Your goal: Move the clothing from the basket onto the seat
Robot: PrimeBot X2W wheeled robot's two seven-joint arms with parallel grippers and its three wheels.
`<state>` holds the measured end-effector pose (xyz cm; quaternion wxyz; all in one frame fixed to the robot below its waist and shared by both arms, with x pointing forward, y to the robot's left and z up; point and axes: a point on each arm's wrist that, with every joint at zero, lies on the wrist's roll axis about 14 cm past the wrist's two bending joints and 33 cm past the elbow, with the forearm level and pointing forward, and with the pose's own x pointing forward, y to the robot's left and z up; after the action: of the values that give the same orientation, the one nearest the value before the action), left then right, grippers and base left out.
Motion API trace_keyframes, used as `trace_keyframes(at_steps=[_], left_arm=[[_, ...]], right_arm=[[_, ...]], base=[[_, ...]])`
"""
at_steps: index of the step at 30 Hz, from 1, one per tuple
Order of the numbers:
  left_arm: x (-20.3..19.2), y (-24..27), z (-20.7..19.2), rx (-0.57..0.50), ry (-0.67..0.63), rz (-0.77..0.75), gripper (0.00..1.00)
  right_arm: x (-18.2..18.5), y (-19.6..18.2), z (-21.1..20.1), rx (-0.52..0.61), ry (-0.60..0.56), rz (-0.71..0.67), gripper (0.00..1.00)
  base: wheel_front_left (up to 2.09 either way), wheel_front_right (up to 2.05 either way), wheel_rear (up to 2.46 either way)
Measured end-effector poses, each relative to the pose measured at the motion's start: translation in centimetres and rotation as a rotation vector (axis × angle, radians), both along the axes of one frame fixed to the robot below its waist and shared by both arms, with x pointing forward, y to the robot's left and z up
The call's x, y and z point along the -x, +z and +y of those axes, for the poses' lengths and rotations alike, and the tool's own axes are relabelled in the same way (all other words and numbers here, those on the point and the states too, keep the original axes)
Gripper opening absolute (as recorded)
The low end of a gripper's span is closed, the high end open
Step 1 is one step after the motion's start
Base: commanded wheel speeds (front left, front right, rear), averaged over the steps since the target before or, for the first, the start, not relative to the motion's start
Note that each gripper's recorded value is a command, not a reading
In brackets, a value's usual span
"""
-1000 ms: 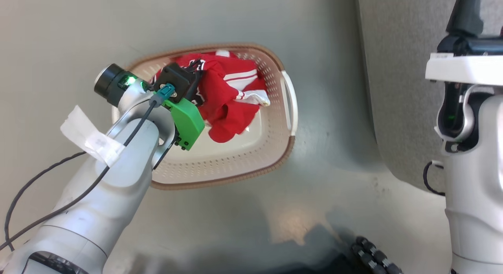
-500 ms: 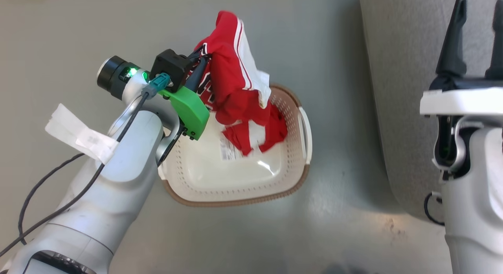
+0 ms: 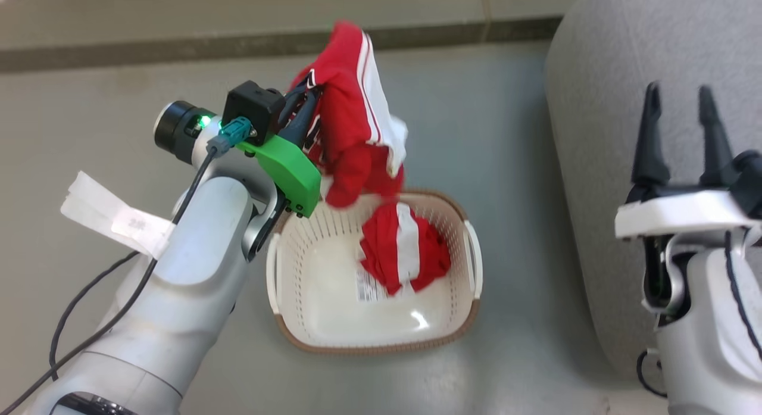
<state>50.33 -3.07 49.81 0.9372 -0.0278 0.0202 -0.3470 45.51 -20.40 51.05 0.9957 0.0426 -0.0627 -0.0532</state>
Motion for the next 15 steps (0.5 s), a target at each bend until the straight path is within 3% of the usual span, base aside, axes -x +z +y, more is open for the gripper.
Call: trace_keyframes(at_steps=[15], left_arm=[[4.4, 6.5, 1.0, 0.020, 0.035, -0.107, 0.00]], right_arm=[[5.3, 2.4, 3.9, -0.037, 0.134, -0.037, 1.00]], base=[[0.00, 0.00, 0.00]])
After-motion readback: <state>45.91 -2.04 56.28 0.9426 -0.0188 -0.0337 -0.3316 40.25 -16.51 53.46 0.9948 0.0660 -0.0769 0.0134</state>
